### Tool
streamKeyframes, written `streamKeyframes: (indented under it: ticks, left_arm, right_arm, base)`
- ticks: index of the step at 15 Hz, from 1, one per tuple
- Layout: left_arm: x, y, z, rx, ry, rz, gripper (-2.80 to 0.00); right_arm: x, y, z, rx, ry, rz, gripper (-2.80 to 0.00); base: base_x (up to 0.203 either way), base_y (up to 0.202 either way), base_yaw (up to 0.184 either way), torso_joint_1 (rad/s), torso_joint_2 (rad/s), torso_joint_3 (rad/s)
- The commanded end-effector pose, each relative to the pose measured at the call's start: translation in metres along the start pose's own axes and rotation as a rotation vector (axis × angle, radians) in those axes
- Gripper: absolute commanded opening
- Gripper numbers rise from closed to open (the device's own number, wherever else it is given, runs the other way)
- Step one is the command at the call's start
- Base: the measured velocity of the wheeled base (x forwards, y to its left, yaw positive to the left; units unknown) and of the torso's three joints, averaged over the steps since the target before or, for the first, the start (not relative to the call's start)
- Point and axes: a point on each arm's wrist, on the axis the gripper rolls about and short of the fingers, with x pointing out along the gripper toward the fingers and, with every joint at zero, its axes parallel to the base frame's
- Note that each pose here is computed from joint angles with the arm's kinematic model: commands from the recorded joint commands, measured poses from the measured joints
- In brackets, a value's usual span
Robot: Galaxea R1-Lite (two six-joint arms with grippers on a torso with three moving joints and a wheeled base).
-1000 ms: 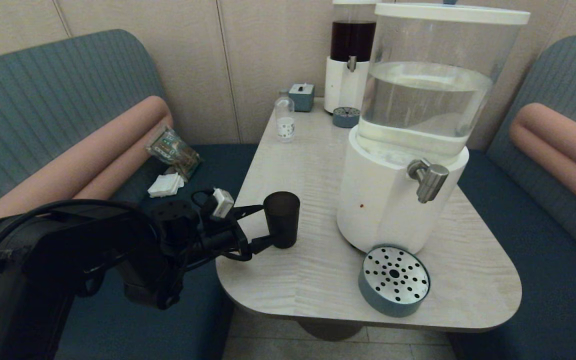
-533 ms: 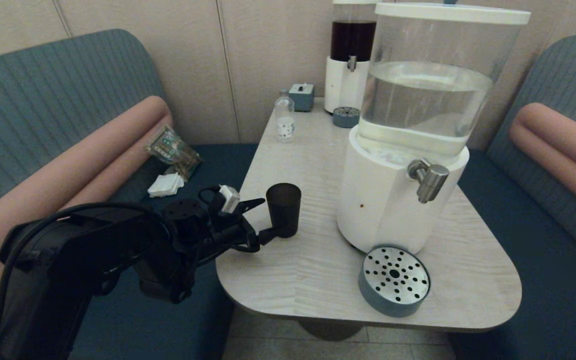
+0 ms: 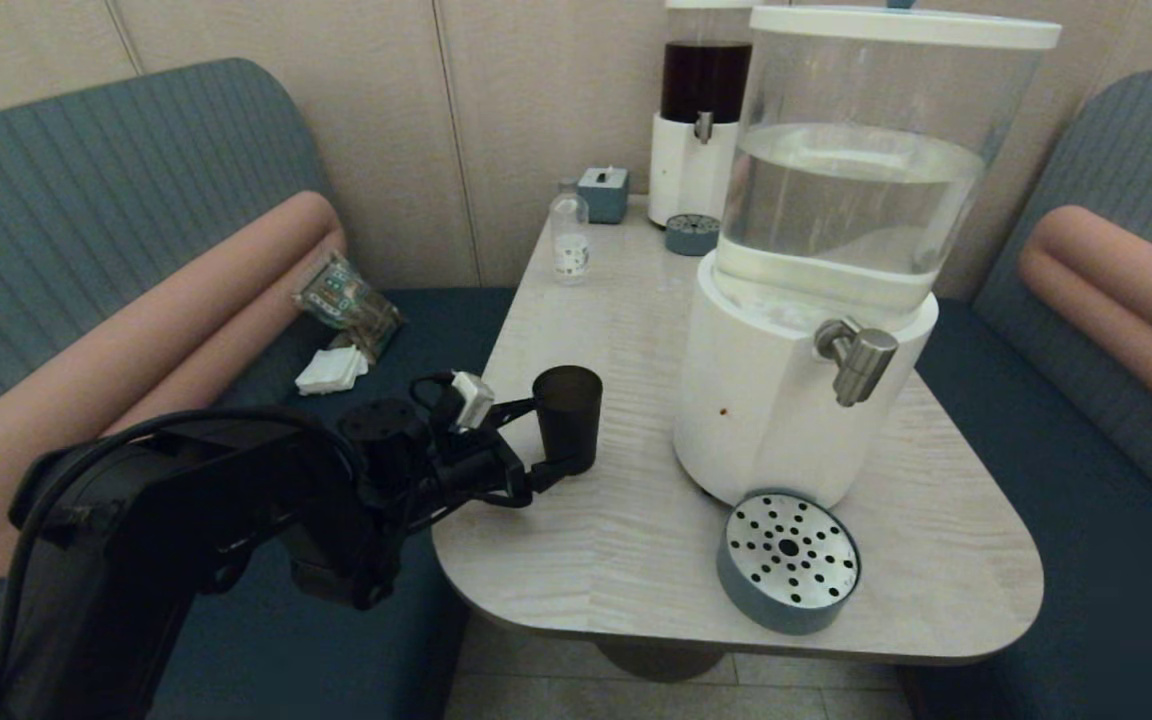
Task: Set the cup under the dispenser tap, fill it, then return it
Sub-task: Pick up the cup
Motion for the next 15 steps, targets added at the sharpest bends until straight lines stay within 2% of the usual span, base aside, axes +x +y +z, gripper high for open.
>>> streamKeyframes:
  ticks: [1, 5, 6, 10, 15]
  left_arm:
    - [0.003, -0.003, 0.005, 0.012, -0.017, -0.013, 0.0]
    - [0.007, -0.001, 0.007, 0.014, -0.033, -0.013, 0.0]
    - [0.007, -0.001, 0.007, 0.013, -0.031, -0.01, -2.8]
    - [0.005, -0.007, 0.004, -0.003, -0.011, -0.017, -2.8]
    - [-0.001, -0.027, 0.03, -0.007, -0.017, -0.021, -2.8]
  right_arm:
    - [0.001, 0.0, -0.004, 0.0, 0.015, 0.0, -2.8]
    - [0.001, 0.0, -0.004, 0.0, 0.015, 0.0, -2.8]
    - [0.001, 0.0, -0.004, 0.0, 0.015, 0.0, -2.8]
    - [0.001, 0.0, -0.004, 0.0, 0.015, 0.0, -2.8]
    - [0.001, 0.0, -0.004, 0.0, 0.015, 0.0, -2.8]
  base:
    - [0.0, 0.0, 0.0, 0.0, 0.0, 0.0]
    - [0.0, 0.0, 0.0, 0.0, 0.0, 0.0]
    - [0.0, 0.0, 0.0, 0.0, 0.0, 0.0]
    - [0.0, 0.0, 0.0, 0.0, 0.0, 0.0]
    - [0.0, 0.0, 0.0, 0.0, 0.0, 0.0]
